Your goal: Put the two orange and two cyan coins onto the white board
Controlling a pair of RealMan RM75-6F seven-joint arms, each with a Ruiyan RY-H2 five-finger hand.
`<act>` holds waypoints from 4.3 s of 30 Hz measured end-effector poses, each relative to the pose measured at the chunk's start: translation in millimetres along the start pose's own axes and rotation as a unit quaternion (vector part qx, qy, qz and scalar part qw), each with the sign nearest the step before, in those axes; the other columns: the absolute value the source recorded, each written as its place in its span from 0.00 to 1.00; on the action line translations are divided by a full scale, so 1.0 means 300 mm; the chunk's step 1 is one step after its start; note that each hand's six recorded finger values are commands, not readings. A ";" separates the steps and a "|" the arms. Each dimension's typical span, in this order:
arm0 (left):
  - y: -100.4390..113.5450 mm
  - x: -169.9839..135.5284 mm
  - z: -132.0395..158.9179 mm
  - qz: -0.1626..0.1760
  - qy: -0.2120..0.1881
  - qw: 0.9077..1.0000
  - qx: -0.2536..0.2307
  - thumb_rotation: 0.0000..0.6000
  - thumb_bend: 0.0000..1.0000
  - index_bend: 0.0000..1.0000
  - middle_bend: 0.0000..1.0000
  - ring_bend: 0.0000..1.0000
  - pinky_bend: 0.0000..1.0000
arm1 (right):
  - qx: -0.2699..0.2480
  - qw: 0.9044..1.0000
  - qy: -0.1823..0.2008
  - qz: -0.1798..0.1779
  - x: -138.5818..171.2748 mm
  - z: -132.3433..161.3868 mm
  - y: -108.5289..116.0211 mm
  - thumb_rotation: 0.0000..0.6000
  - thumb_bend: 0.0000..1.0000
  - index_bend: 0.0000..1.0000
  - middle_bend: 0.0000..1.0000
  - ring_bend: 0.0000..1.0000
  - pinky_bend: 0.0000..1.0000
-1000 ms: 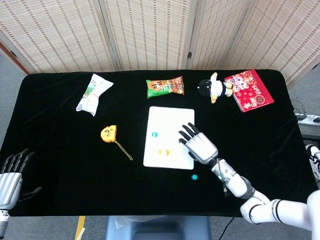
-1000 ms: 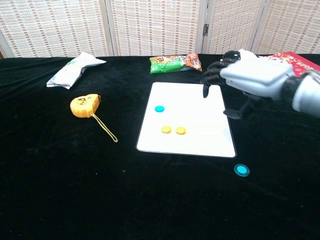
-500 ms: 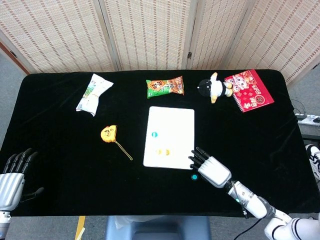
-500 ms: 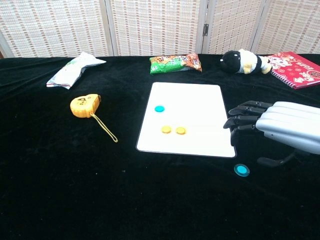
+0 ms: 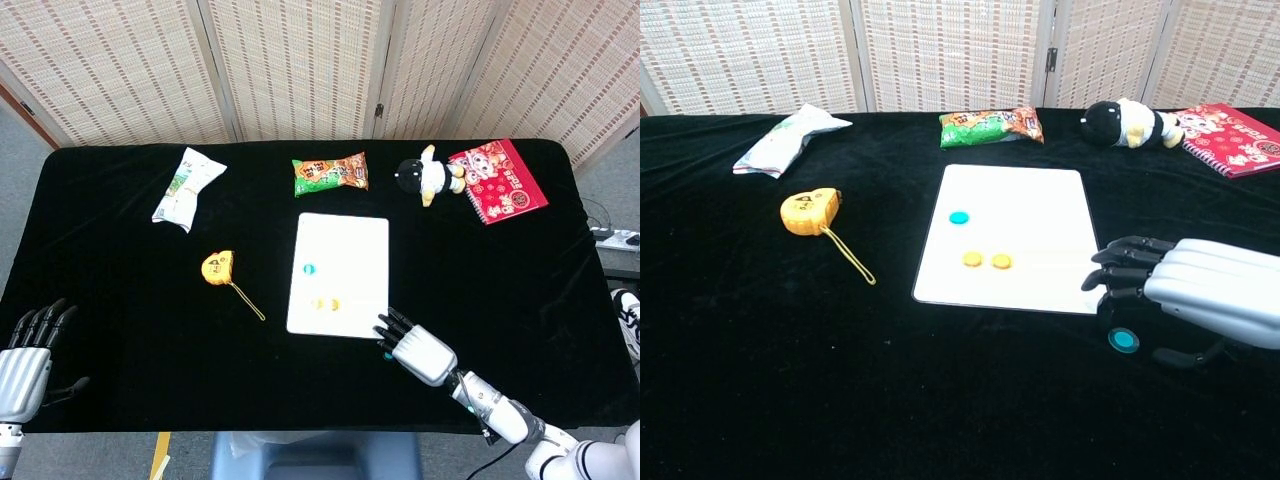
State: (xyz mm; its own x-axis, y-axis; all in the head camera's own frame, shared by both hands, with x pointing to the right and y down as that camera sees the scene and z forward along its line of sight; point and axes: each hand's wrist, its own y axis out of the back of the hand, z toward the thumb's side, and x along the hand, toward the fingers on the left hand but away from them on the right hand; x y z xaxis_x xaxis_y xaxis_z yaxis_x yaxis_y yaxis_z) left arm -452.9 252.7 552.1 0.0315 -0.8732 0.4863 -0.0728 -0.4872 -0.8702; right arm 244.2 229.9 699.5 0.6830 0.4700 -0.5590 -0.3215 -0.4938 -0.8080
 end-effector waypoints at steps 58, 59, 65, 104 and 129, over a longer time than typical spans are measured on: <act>-0.014 -0.003 -0.013 -0.001 0.000 1.000 -0.003 1.00 0.07 0.00 0.00 0.06 0.00 | -0.040 0.994 -0.050 -0.087 -0.234 -0.081 0.257 1.00 0.30 0.49 0.16 0.01 0.00; -0.015 -0.004 -0.014 -0.001 0.001 1.000 -0.004 1.00 0.07 0.00 0.00 0.06 0.00 | -0.045 0.994 -0.054 -0.086 -0.264 -0.086 0.269 1.00 0.30 0.49 0.16 0.01 0.00; -0.024 -0.009 -0.029 -0.004 0.008 1.000 -0.005 1.00 0.07 0.00 0.00 0.06 0.00 | -0.051 0.994 -0.067 -0.068 -0.418 -0.082 0.300 1.00 0.30 0.49 0.16 0.01 0.00; -0.044 -0.007 -0.070 -0.010 0.025 1.000 -0.011 1.00 0.07 0.00 0.00 0.06 0.00 | -0.009 0.992 -0.127 -0.013 -0.743 -0.094 0.259 1.00 0.30 0.31 0.14 0.00 0.00; -0.022 0.031 -0.044 0.006 0.012 1.000 -0.012 1.00 0.07 0.00 0.00 0.06 0.00 | -0.046 0.971 -0.205 -0.116 -0.241 -0.346 0.400 1.00 0.30 0.14 0.13 0.07 0.00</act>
State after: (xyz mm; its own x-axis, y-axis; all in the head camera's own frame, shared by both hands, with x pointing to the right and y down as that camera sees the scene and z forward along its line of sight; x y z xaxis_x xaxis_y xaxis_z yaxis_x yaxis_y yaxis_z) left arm -465.4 247.9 563.3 0.0073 -0.8783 0.4780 -0.0966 -0.4764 -0.8739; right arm 224.4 60.6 662.2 0.4061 0.8189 -0.4055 -0.1172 -0.3934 -0.9119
